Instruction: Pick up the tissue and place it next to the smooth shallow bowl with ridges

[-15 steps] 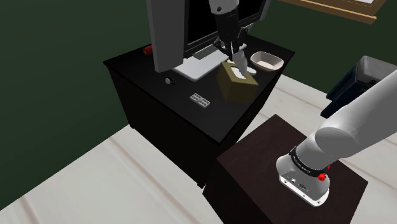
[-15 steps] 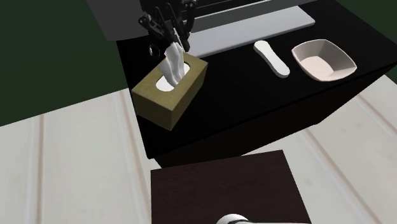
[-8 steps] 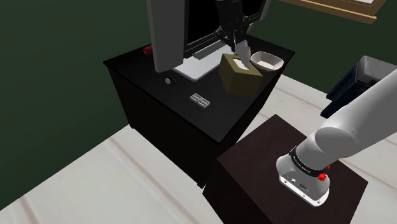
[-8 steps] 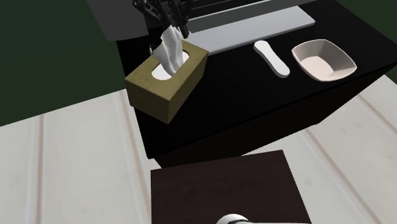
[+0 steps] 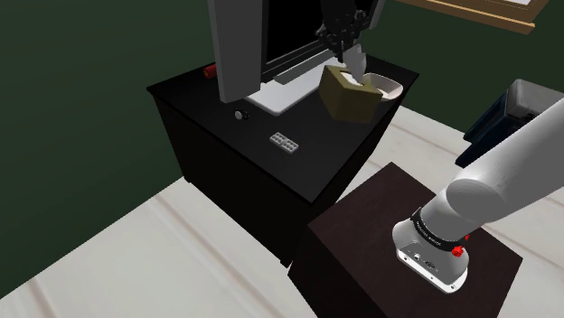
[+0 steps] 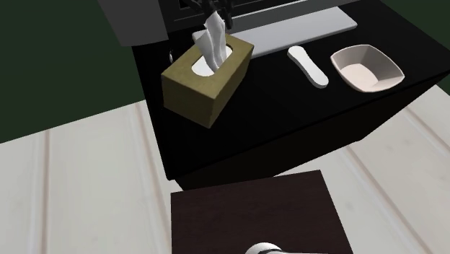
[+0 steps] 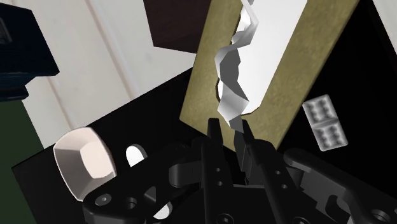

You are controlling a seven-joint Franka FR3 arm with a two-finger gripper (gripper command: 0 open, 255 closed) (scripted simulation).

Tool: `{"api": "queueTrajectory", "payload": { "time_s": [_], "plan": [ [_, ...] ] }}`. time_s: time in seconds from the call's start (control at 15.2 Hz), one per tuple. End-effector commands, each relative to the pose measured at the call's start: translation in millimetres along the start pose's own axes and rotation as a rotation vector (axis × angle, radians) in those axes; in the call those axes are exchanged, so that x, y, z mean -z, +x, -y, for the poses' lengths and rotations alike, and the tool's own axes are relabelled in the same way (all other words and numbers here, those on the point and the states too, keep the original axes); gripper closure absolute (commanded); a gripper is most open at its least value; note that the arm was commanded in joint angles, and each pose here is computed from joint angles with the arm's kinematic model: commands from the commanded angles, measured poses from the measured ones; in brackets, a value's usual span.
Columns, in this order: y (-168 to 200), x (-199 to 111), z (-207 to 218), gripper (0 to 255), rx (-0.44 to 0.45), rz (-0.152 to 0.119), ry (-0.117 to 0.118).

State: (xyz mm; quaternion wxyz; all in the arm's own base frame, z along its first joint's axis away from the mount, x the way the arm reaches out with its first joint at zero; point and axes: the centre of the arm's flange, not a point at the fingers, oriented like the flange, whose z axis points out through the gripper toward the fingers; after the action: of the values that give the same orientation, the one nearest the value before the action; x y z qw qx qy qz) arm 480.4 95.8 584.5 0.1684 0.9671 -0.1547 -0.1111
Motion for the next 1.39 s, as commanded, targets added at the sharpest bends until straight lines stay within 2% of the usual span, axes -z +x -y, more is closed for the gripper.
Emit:
{"api": "queueTrajectory", "payload": {
  "time_s": [0.0, 1.06, 1.32],
  "plan": [
    [9, -4, -26, 255, 0.001, 0.0, 0.0],
    [112, -56, -211, 255, 0.001, 0.0, 0.0],
    [115, -76, -203, 255, 0.001, 0.0, 0.0]
  ]
}}
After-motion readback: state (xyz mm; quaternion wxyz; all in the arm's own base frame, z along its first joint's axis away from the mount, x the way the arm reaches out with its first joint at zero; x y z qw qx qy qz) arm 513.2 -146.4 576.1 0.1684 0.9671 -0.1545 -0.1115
